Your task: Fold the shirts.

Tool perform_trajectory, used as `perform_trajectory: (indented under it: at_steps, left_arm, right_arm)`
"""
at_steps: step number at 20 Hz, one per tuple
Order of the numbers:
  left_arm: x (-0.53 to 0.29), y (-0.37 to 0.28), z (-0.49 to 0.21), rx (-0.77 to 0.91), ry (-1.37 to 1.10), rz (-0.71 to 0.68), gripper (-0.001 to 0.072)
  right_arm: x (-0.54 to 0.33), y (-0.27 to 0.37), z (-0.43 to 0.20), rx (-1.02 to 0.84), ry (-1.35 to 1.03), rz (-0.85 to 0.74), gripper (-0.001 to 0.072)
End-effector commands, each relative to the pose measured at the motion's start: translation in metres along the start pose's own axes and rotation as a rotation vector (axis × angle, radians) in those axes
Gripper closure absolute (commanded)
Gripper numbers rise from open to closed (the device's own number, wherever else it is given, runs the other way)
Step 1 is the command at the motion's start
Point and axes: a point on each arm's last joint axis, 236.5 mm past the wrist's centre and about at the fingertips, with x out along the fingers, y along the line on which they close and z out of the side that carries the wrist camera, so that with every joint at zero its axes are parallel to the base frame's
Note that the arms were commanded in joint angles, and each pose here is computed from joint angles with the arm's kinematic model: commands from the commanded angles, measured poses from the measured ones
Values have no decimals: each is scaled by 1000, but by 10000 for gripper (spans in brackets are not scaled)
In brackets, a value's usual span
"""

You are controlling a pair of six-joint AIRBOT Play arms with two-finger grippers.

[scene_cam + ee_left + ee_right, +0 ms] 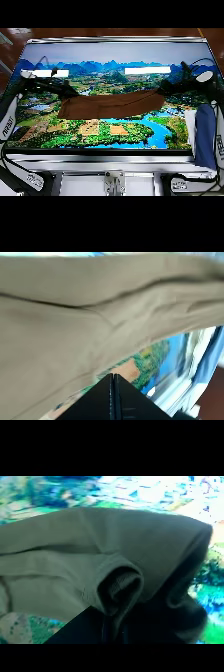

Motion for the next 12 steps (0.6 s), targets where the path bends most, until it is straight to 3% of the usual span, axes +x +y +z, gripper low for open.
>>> perform_trajectory:
  at_steps: [1,4,12]
  left_arm:
    - [83,-61,-22,149,48,-8,671]
    - [151,-102,-49,242,53,-1,671]
    - [279,-172,-148,62,175,-192,671]
  right_arm:
    - [-65,48,-9,-69,-52,29,638]
    - [-118,84,-23,-84,-111,53,638]
    - [-190,128,-53,-75,-223,80,638]
